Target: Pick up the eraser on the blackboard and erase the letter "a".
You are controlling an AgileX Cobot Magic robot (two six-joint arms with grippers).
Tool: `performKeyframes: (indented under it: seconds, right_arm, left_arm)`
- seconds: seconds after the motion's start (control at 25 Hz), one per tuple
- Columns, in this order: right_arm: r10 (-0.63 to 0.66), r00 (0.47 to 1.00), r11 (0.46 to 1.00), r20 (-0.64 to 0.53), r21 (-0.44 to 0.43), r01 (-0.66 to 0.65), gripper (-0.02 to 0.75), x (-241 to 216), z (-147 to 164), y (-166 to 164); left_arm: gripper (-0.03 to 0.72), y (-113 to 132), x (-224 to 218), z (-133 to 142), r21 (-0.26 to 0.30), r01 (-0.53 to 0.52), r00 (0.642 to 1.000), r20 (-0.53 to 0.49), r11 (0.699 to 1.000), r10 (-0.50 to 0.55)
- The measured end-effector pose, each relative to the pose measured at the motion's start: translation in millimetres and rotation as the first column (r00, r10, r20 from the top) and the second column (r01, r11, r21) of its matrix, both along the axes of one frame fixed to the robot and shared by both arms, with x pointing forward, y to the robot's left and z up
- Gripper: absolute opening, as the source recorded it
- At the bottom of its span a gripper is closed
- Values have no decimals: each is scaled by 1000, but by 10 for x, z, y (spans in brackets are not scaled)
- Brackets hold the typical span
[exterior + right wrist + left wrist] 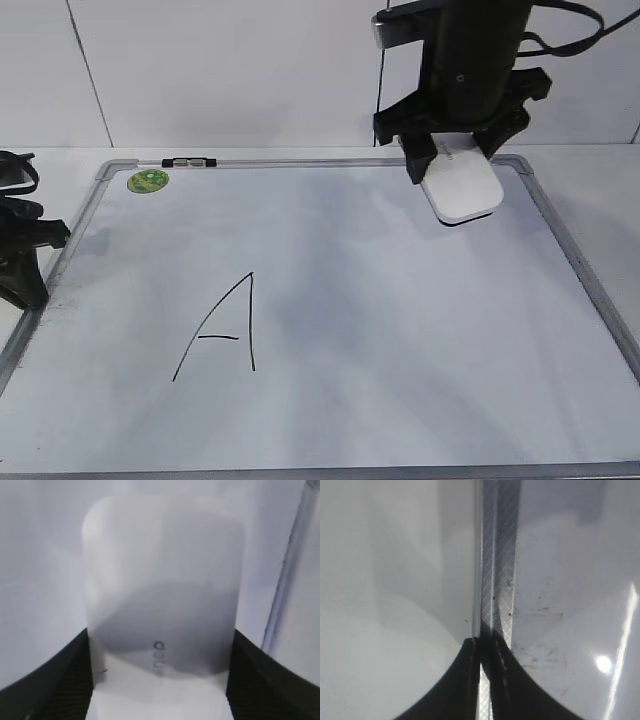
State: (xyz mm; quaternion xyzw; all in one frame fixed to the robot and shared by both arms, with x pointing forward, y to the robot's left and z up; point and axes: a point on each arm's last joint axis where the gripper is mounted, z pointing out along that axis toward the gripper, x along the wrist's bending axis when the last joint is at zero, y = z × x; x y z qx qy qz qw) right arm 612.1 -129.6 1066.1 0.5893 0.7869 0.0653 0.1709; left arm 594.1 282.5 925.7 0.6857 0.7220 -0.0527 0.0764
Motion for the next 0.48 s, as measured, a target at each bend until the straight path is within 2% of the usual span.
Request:
performKeyframes:
  seconds: [0.2,0.48]
  right_arm:
    - [-56,998,998,7,-31,56,531,-238,91,-223]
    - [-175,985,984,-4,-26,175,531,-534,79,-747]
  left_arm:
    - [17,-3,0,0,-3,-2,1000,0,1000,2]
    - [17,-6,1,1,-6,-5,1000,0,1000,5]
